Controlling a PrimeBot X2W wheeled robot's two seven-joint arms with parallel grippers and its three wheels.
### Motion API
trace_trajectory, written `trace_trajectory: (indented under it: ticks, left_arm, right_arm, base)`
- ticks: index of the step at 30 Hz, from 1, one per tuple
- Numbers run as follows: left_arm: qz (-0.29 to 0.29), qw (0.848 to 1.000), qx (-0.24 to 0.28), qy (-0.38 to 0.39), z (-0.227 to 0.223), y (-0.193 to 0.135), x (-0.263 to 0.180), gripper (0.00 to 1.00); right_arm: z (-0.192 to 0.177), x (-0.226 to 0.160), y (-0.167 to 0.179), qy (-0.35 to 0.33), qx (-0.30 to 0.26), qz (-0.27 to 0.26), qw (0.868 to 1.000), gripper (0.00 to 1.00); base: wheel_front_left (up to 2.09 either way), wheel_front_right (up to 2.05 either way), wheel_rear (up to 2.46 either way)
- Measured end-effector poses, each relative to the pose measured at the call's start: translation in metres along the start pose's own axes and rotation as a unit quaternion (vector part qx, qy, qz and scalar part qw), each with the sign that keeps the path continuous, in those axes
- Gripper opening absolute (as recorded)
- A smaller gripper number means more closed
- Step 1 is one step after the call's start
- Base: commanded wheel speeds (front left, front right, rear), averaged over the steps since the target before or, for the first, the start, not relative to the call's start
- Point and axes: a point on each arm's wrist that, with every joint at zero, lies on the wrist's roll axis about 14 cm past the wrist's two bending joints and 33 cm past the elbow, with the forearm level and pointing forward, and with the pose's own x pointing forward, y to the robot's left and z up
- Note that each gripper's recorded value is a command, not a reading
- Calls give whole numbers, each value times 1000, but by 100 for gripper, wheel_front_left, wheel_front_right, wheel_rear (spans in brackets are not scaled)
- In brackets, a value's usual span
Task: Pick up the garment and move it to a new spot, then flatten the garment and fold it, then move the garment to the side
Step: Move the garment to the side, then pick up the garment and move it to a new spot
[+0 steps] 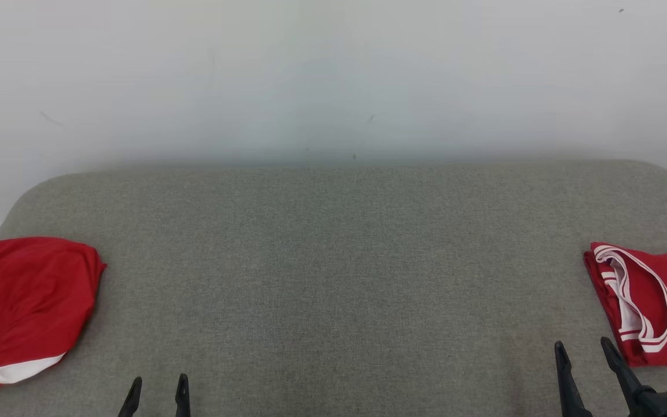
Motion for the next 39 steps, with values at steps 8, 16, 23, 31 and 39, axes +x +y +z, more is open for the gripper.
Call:
trace_trajectory:
  ticks: [8,16,23,31,39]
  left_arm:
    - [-2,1000,-4,-3,2,-1,1,100]
    - [-1,1000,-4,-6,4,-1,2,100]
    - [26,1000,-4,-17,10,15,-6,100]
    - [75,997,1,-27,15,44,-28,100]
    - [137,990,2,-30,15,75,-64,100]
  right_arm:
    - [0,1,-2,-7,-1,-4,1000,100]
    - [-2,2,3,-11,4,-1,1000,100]
    - [-4,10,15,-11,6,16,1000,100]
    - [-2,26,52,-16,8,72,997,100]
    - [-1,43,99,-17,12,138,990,100]
  base:
    - [0,0,0]
    - [0,0,0]
    - [0,0,0]
    - [0,0,0]
    - [0,0,0]
